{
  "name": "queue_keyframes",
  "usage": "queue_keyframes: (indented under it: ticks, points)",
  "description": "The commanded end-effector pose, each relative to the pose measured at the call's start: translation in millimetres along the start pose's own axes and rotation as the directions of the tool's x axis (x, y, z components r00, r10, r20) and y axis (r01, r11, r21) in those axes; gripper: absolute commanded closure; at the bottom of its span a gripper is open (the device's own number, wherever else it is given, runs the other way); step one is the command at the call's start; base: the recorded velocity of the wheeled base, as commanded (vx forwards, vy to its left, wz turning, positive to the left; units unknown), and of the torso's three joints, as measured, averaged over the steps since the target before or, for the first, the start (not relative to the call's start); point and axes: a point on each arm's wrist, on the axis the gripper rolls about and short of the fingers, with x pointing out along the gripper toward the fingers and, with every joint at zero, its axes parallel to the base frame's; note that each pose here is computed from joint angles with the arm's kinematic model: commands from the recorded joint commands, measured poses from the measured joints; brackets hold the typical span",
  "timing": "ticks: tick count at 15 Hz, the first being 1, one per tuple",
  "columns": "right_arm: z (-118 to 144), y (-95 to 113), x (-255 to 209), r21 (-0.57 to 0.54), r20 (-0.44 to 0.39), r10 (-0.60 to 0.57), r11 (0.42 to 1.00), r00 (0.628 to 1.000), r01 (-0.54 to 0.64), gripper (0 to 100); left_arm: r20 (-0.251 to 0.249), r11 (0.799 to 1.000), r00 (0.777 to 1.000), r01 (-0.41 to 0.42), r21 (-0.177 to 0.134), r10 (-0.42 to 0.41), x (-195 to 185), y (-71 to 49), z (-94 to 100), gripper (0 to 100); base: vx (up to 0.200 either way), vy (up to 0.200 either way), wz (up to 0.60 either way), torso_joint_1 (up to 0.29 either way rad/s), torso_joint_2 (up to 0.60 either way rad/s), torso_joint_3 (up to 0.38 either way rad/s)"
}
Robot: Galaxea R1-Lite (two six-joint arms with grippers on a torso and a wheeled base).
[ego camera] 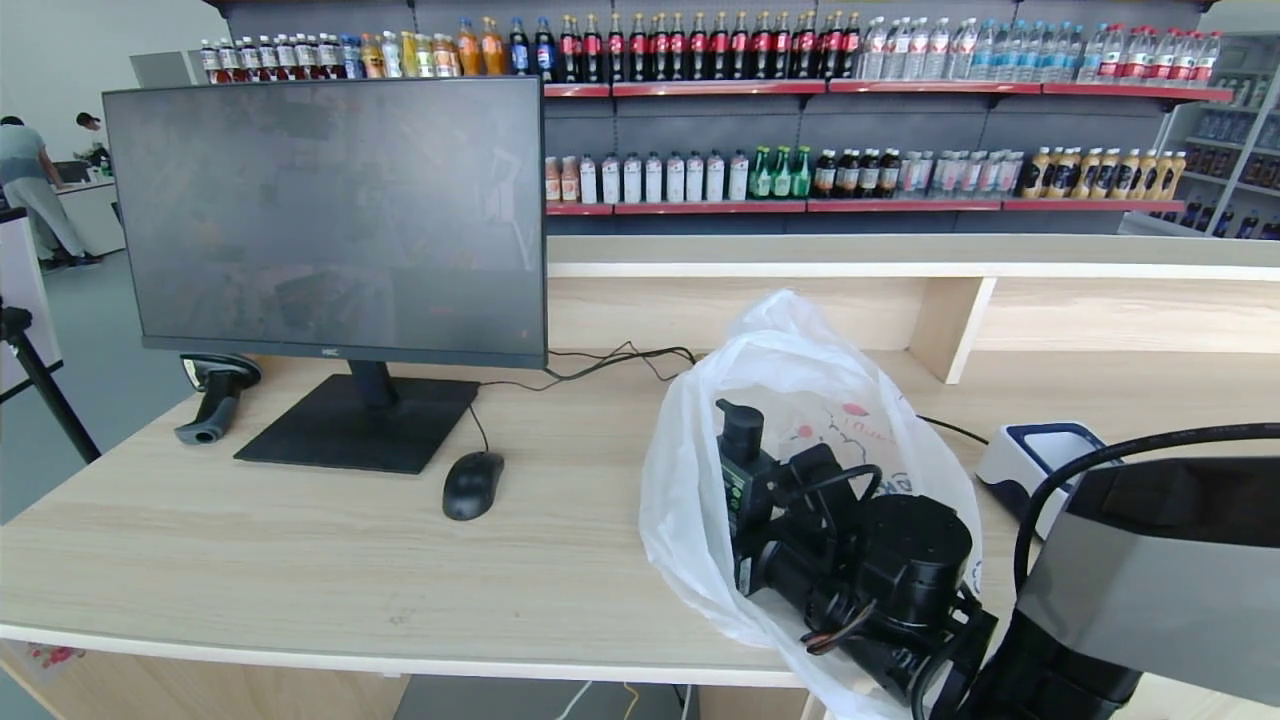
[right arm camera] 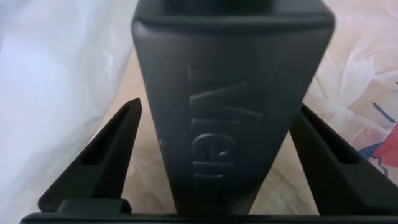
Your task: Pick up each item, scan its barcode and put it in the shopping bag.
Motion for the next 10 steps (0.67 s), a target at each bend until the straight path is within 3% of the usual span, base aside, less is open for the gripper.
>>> queue_keyframes:
  ticks: [1,10]
  points:
    - [10,-2,-5,0.005,0.030,-0.005,1.000,1.000,0.005,0,0.000,1.000,1.000,0.000,0.000,0.000,0,0.0,-0.1,0,0.000,0.000,0.00,0.000,0.00,0.000]
    - [44,-2,-22,0.018,0.131,0.000,1.000,0.991,-0.003,0,0.000,1.000,1.000,0.000,0.000,0.000,0,0.0,-0.1,0,0.000,0.000,0.00,0.000,0.00,0.000]
